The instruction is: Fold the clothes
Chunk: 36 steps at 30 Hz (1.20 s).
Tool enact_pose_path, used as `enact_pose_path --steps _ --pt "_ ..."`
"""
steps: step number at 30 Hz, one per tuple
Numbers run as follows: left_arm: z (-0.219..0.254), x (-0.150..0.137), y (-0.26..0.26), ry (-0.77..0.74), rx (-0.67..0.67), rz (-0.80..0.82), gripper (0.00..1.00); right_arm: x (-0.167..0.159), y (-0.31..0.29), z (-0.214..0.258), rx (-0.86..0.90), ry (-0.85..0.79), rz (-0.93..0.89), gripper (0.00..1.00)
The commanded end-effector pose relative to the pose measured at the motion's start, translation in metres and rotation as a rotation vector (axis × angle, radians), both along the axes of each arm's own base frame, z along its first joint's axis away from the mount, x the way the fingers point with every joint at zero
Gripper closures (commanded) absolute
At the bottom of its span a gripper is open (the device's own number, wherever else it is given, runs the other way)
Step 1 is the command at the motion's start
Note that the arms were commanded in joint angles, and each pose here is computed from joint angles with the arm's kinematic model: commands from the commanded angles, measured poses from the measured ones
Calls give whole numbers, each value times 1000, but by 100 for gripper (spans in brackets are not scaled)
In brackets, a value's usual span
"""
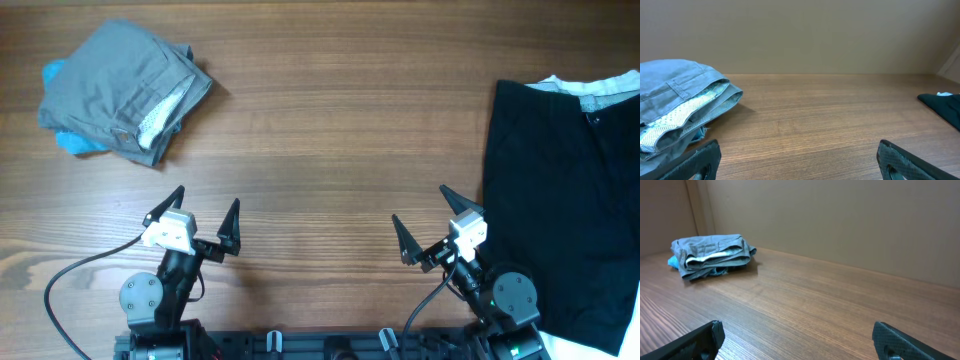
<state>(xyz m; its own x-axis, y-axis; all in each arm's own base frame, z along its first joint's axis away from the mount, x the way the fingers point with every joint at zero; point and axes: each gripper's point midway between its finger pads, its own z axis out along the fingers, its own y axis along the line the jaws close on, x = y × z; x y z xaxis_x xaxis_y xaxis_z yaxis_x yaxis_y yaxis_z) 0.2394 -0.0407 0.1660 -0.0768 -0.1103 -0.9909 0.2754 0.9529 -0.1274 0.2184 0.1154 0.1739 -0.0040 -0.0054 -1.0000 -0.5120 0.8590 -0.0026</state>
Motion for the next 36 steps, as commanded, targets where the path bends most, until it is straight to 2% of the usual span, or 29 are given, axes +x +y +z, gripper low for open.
enact_pose_path --steps 1,19,21,25,28,30,31,33,36 --pt "0 -7 -26 -7 1 -116 0 -1 1 2 13 -6 8 0" --pt "0 -6 -26 -7 3 -114 0 -1 1 3 13 -6 9 1" --pt "0 -1 -12 -18 37 -31 0 -1 1 3 14 -6 9 0" --pt "-2 -4 -20 -9 34 -75 0 -1 1 8 38 -16 8 0" --pt "29 -2 -14 -142 45 -41 0 -5 -3 51 186 -92 9 0" --pt "85 -6 14 -362 119 145 0 -9 -15 87 210 -134 -47 0" --pt "99 -8 21 -388 146 194 0 -10 -20 101 177 -135 -75 0" --pt "113 -7 27 -328 151 221 0 -7 -20 114 108 -63 -88 0" --pt "123 13 27 -99 160 202 0 21 -10 112 -6 225 -103 0"
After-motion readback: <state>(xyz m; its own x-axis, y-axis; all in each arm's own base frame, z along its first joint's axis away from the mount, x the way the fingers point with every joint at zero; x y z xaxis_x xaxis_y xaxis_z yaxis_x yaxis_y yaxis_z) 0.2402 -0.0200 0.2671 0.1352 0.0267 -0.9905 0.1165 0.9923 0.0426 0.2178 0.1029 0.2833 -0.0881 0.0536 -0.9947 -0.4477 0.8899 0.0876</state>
